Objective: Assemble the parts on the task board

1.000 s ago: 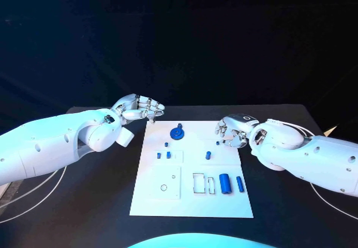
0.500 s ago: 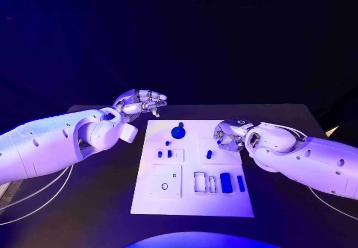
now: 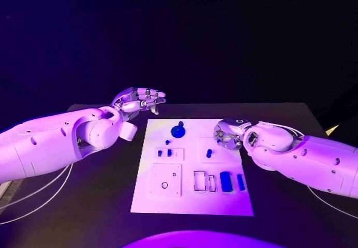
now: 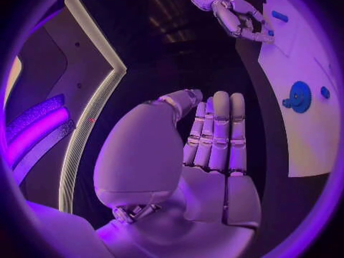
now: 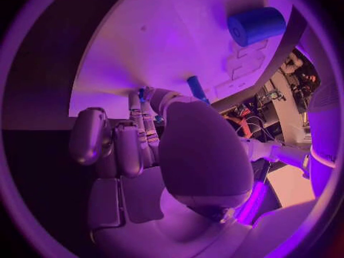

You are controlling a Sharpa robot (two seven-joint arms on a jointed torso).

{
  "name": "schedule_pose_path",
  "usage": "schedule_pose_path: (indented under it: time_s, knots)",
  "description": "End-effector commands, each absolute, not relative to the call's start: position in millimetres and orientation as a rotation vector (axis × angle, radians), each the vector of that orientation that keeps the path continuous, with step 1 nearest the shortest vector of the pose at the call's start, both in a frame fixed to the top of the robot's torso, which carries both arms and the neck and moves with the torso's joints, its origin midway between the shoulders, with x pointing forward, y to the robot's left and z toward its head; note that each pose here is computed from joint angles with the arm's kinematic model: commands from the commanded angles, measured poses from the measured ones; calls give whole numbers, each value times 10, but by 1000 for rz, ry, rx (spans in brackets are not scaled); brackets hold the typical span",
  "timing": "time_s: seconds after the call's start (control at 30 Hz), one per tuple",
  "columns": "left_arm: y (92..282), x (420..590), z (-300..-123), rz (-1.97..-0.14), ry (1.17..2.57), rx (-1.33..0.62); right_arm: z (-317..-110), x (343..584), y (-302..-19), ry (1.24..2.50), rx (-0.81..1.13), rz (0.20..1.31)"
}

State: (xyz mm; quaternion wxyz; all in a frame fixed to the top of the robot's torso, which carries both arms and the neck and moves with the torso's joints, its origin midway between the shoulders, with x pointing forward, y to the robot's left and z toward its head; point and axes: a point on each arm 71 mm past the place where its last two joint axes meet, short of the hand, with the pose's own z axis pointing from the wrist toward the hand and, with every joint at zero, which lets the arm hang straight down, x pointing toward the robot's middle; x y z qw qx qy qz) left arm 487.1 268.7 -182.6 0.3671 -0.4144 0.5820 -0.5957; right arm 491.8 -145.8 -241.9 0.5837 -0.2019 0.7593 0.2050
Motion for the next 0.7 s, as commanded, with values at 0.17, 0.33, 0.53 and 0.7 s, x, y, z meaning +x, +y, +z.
schedule_pose_path:
  time_s: [0.17, 0.33, 0.53, 0.7]
  knots:
    - [2688, 4867, -1803, -1542, 1474, -1065, -2504, 4877, -1446, 1789, -515, 434]
    - [2699, 4868, -1808, -1522, 1473, -1073, -2506, 4872, -1451, 1776, -522, 413]
    - [2720, 4872, -1818, -1496, 1472, -1091, -2475, 4859, -1441, 1735, -509, 424]
    - [2724, 4873, -1819, -1493, 1468, -1095, -2434, 4832, -1445, 1694, -491, 449]
